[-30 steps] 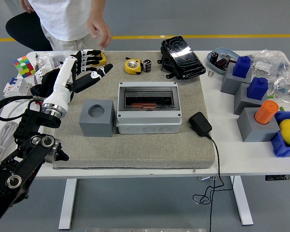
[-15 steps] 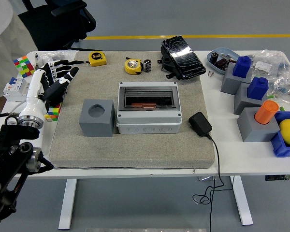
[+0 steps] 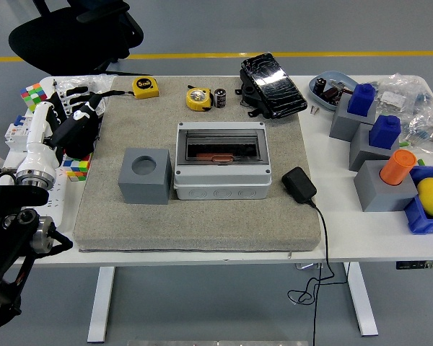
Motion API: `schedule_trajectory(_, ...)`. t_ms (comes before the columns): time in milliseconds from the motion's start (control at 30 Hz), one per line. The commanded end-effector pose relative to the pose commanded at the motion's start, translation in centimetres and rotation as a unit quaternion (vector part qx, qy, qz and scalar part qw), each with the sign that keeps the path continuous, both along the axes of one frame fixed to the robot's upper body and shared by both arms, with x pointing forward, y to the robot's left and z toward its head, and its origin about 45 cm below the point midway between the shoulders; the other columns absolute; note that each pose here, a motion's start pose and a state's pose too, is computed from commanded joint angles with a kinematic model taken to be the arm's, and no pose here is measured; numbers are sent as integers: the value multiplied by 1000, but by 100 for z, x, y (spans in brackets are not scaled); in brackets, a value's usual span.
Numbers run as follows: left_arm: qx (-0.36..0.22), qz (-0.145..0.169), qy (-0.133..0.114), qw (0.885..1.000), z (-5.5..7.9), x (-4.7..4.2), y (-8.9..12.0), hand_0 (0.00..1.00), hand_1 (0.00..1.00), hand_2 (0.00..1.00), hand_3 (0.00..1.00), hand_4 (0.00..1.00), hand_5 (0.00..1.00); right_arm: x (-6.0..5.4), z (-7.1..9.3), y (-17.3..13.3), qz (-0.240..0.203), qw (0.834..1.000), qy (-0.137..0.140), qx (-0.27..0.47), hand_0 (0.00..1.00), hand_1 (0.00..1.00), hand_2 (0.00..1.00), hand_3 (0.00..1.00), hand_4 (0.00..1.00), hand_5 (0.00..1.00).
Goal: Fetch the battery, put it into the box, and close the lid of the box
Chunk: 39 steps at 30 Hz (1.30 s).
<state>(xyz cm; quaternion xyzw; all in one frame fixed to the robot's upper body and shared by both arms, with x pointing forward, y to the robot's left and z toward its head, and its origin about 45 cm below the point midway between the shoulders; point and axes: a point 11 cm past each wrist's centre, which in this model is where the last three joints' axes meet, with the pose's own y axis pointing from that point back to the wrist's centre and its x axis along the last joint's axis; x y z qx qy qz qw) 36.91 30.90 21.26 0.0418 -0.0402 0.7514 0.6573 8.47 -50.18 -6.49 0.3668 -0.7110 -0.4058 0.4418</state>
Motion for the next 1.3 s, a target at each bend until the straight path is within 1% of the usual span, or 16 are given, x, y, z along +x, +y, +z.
schedule_trajectory(233,-2,-4,4,1000,-2,6,-11,550,659,630,636,974,445,10,4,-3,0,1000,0,1,506,621,659,558,941,508)
schedule_trajectory(433,-7,-5,7,1000,-11,-3,-7,549,655,623,629,963,434,-11,-3,2,-1,1000,3,2,506,622,659,559,942,509)
schedule_trajectory(633,-10,-1,7,1000,-17,-21,18,549,653,623,628,963,433,-25,-13,15,-2,1000,4,4,506,621,659,560,942,511)
schedule_trajectory(900,-13,0,2,1000,21,-11,31,549,653,623,628,962,433,-31,-11,9,-4,1000,5,4,506,621,662,561,942,513)
schedule_trajectory(1300,-17,-4,4,1000,1,-26,22,548,652,622,627,959,436,-20,-17,27,-2,1000,4,5,507,622,661,561,942,516)
